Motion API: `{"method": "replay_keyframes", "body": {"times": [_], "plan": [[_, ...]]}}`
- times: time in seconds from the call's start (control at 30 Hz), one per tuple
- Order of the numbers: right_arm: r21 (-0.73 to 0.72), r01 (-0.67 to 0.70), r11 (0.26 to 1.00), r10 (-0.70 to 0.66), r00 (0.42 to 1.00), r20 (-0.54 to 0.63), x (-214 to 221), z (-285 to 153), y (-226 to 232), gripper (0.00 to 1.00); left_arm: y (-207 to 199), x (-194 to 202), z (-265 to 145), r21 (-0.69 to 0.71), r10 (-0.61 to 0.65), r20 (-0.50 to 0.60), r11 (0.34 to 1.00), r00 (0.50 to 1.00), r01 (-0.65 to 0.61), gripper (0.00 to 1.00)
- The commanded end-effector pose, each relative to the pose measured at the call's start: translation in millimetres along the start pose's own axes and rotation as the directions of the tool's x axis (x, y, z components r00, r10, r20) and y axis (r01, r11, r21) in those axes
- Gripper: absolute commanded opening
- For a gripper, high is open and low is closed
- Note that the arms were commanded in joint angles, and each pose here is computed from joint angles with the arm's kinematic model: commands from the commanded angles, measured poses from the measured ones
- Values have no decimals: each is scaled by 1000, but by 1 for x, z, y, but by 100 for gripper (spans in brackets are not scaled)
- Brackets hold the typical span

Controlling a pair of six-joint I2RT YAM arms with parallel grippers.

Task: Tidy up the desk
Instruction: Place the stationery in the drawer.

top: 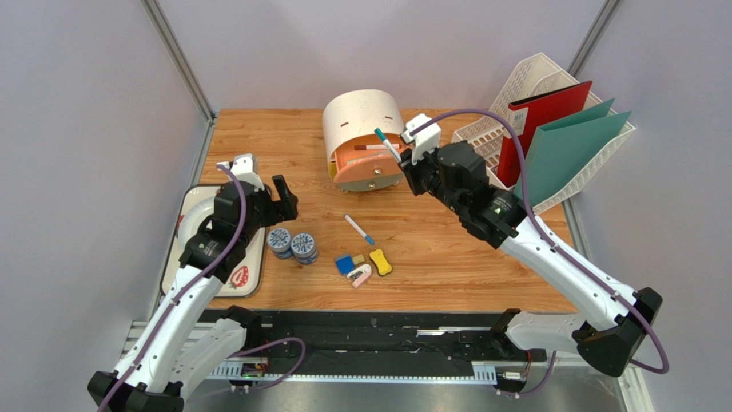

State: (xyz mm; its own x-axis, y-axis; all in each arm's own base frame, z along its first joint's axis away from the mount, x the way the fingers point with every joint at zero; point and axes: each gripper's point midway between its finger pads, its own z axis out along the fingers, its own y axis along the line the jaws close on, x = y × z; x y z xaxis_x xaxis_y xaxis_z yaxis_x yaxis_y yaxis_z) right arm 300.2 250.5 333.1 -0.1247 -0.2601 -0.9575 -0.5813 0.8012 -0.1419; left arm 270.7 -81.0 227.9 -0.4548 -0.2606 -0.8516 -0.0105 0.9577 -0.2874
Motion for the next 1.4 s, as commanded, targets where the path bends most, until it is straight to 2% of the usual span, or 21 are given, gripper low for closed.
{"method": "replay_keyframes", "body": {"times": [0.0, 0.17, 0.43, 0.63, 0.67, 1.0, 1.1, 1.3, 1.37], "plan": [[-68, 86, 994, -85, 996, 14, -18, 5, -11, 0, -4, -15, -4, 16, -3, 45, 1000, 999, 2, 99], [-211, 176, 962, -173, 984, 32, -15, 20, -18, 0, -4, -15, -4, 17, -1, 41, 1000, 999, 0, 99], [-406, 124, 906, -109, 992, 58, -29, 44, -30, 0, -7, -14, -1, 29, -7, 37, 1000, 999, 6, 99], [-473, 137, 870, -157, 988, -3, -16, 69, -28, 0, -5, -15, -2, 16, 5, 38, 1000, 999, -6, 99], [-489, 114, 865, -159, 986, -51, -2, 74, -26, 0, -4, -15, -3, 14, 6, 41, 1000, 999, -6, 99], [-476, 122, 871, -211, 968, -137, 26, 94, -37, 0, -4, -15, 1, 11, 9, 38, 1000, 999, -9, 99], [-469, 126, 874, -220, 964, -151, 30, 100, -40, 7, -4, -15, 2, 11, 9, 38, 1000, 999, -9, 99], [-453, 129, 882, -224, 961, -161, 31, 108, -44, 11, -4, -14, 3, 13, 6, 34, 1000, 999, -7, 99], [-451, 130, 883, -226, 960, -166, 31, 110, -46, 16, -5, -15, 2, 14, 6, 37, 1000, 999, -6, 99]]}}
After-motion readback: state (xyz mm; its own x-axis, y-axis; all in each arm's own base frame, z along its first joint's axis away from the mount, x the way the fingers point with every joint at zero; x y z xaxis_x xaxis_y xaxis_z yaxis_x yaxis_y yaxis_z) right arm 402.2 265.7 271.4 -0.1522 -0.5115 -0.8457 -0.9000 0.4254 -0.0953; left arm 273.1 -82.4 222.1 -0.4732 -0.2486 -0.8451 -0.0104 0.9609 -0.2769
